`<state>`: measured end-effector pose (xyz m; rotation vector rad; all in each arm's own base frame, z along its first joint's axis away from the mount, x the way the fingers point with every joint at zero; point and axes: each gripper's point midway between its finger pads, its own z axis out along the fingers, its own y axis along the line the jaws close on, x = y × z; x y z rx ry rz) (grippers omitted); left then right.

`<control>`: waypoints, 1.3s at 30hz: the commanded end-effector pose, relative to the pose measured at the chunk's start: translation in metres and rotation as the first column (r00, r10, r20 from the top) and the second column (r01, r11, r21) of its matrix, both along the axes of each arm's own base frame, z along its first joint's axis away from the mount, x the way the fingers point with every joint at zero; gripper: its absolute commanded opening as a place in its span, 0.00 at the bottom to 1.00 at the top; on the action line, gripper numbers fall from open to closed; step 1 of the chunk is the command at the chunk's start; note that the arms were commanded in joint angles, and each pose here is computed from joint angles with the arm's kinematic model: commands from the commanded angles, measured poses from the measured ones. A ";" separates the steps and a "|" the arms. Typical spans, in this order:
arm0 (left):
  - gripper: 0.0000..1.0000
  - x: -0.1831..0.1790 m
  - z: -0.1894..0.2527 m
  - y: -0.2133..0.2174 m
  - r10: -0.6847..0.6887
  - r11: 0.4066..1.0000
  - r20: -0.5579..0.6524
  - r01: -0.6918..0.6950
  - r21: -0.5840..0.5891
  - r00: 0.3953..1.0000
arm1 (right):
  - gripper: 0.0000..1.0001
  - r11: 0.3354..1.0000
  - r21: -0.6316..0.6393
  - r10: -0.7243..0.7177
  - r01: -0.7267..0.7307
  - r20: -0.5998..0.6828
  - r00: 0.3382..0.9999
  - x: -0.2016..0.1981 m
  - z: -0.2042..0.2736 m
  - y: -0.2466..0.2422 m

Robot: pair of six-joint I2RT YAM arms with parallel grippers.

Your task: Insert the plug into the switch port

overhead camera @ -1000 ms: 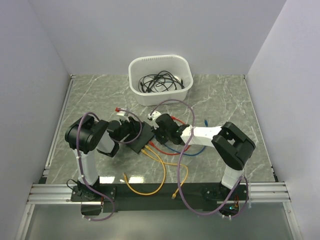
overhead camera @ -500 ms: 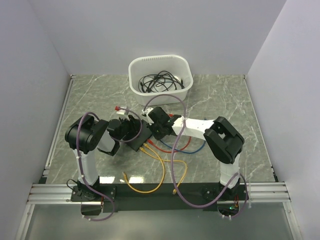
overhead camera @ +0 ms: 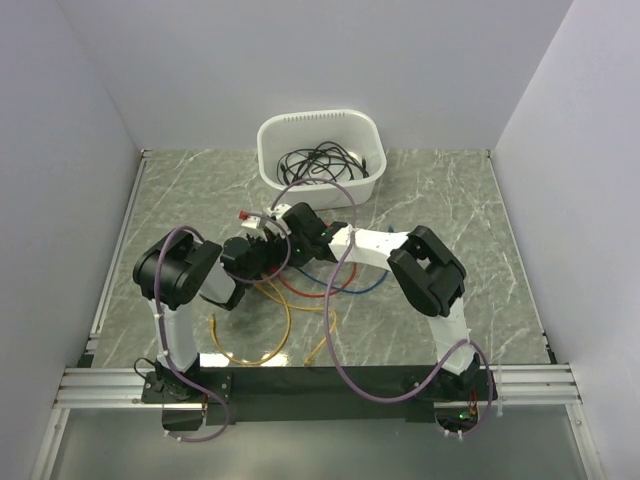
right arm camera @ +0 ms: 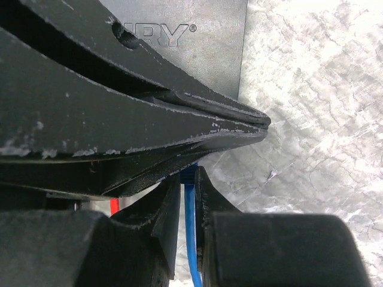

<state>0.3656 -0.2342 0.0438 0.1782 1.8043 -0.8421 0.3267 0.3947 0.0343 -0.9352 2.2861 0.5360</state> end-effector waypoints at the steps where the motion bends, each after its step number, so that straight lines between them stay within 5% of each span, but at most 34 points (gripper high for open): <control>1: 0.00 -0.122 -0.060 -0.053 -0.404 0.912 -0.366 0.401 -0.088 0.838 | 0.00 0.760 0.592 -0.092 -0.269 0.508 0.857 0.045 0.226 0.108; 8: 0.06 -0.115 -0.055 -0.043 -0.389 0.921 -0.358 0.366 -0.135 0.849 | 0.00 0.800 0.571 -0.129 -0.182 0.460 0.879 0.028 0.185 0.071; 16: 0.30 -0.106 -0.033 -0.028 -0.332 0.941 -0.310 0.291 -0.171 0.891 | 0.00 0.829 0.548 -0.155 -0.108 0.411 0.899 0.014 0.154 0.045; 18: 0.34 -0.103 -0.030 -0.025 -0.309 0.949 -0.316 0.266 -0.170 0.897 | 0.06 0.836 0.542 -0.165 -0.087 0.400 0.901 0.013 0.149 0.042; 22: 0.43 -0.092 -0.012 -0.020 -0.262 0.961 -0.284 0.222 -0.165 0.922 | 0.39 0.841 0.537 -0.173 -0.064 0.380 0.909 0.005 0.136 0.035; 25: 0.47 -0.086 -0.010 -0.018 -0.232 0.969 -0.296 0.195 -0.150 0.927 | 0.49 0.843 0.535 -0.185 -0.052 0.380 0.906 0.001 0.137 0.031; 39: 0.55 -0.045 0.023 0.020 0.088 0.994 -0.280 -0.104 -0.044 0.956 | 0.57 0.840 0.541 -0.260 0.036 0.343 0.903 -0.031 0.142 -0.014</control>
